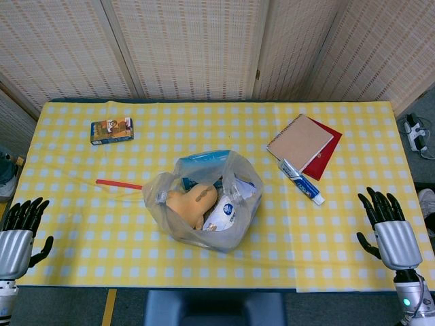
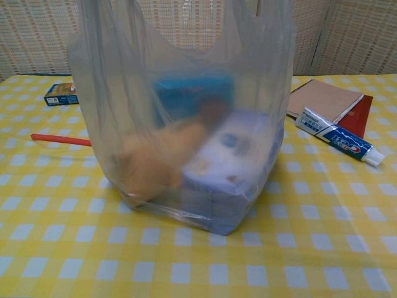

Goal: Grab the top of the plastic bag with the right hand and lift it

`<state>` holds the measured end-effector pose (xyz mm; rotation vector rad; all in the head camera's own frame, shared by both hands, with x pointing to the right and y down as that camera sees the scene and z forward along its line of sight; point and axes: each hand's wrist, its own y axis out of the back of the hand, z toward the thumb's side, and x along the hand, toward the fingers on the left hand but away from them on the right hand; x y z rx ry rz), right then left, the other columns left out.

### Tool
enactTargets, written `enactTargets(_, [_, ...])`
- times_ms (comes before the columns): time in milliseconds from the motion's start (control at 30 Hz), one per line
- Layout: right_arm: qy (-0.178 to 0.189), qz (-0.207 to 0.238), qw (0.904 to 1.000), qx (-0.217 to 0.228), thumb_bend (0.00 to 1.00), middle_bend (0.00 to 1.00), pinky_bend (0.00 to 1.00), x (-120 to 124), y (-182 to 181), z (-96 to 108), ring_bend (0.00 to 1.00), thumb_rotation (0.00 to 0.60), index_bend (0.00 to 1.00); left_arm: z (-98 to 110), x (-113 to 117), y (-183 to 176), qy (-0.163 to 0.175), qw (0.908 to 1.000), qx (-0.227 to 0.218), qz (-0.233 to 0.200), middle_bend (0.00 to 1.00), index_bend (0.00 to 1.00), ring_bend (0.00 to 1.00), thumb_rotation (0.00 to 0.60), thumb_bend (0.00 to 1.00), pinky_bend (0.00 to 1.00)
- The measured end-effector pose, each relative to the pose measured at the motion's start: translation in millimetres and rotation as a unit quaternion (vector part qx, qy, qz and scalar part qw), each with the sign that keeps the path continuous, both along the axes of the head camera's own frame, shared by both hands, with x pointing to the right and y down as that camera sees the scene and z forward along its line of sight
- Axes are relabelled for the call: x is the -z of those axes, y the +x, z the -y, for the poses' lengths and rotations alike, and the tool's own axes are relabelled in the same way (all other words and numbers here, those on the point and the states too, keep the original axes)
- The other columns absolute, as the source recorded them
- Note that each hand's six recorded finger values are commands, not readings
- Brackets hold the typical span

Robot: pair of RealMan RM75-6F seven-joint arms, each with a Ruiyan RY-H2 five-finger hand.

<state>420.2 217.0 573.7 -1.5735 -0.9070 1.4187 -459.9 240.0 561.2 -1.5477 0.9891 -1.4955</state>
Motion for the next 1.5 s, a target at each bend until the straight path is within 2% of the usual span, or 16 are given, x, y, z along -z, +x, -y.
enactTargets(367, [0.000, 0.016, 0.9999, 0.000, 0.35, 0.00, 0.00, 2, 2, -2, 0.00, 0.600, 0.00, 2, -5, 5, -0.007, 0.9999, -0.006, -0.006, 0.08, 0.03, 0.05, 0.600, 0.46, 0.00])
enactTargets(467, [-0.008, 0.050, 0.9987, 0.006, 0.35, 0.00, 0.00, 1, -5, -3, 0.00, 0.600, 0.00, 3, -1, 2, -0.001, 1.0000, -0.001, -0.009, 0.08, 0.03, 0.05, 0.600, 0.46, 0.00])
enactTargets(533, [-0.009, 0.087, 0.9959, 0.022, 0.35, 0.00, 0.00, 3, -14, -2, 0.00, 0.600, 0.00, 3, 0, 1, 0.001, 1.0000, 0.001, -0.008, 0.08, 0.03, 0.05, 0.600, 0.46, 0.00])
enactTargets(633, [-0.012, 0.156, 0.9864, 0.050, 0.35, 0.00, 0.00, 7, -30, 2, 0.00, 0.600, 0.00, 3, 0, 0, 0.000, 0.9999, 0.001, -0.010, 0.08, 0.03, 0.05, 0.600, 0.46, 0.00])
enactTargets(767, [-0.029, 0.257, 0.9629, 0.077, 0.35, 0.00, 0.00, 14, -50, 13, 0.00, 0.600, 0.00, 2, 1, 2, -0.002, 0.9999, -0.002, -0.011, 0.08, 0.03, 0.05, 0.600, 0.46, 0.00])
enactTargets(867, [-0.058, 0.335, 0.9361, 0.091, 0.35, 0.00, 0.00, 19, -65, 21, 0.00, 0.600, 0.00, 2, 1, 2, -0.001, 1.0000, -0.001, -0.010, 0.08, 0.03, 0.05, 0.600, 0.46, 0.00])
enactTargets(967, [-0.099, 0.409, 0.9014, 0.104, 0.35, 0.00, 0.00, 26, -82, 28, 0.00, 0.600, 0.00, 2, 2, 1, 0.000, 0.9999, 0.002, -0.010, 0.08, 0.03, 0.06, 0.600, 0.46, 0.00])
enactTargets(1000, [-0.116, 0.433, 0.8866, 0.113, 0.35, 0.00, 0.00, 29, -89, 31, 0.00, 0.600, 0.00, 2, 2, 1, 0.000, 0.9999, 0.003, -0.010, 0.08, 0.03, 0.06, 0.600, 0.46, 0.00])
enactTargets(1100, [-0.148, 0.471, 0.8574, 0.144, 0.35, 0.00, 0.00, 38, -109, 40, 0.00, 0.600, 0.00, 3, 2, 1, 0.000, 0.9999, 0.002, -0.013, 0.08, 0.03, 0.06, 0.600, 0.46, 0.00])
enactTargets(1333, [-0.187, 0.501, 0.8309, 0.154, 0.35, 0.00, 0.00, 43, -134, 58, 0.00, 0.600, 0.00, 3, 1, -4, -0.006, 0.9998, 0.011, -0.014, 0.08, 0.03, 0.06, 0.600, 0.46, 0.00])
enactTargets(1500, [-0.203, 0.505, 0.8253, 0.149, 0.35, 0.00, 0.00, 38, -147, 77, 0.00, 0.600, 0.00, 5, 2, -6, -0.005, 0.9998, 0.015, -0.014, 0.08, 0.03, 0.06, 0.600, 0.46, 0.00])
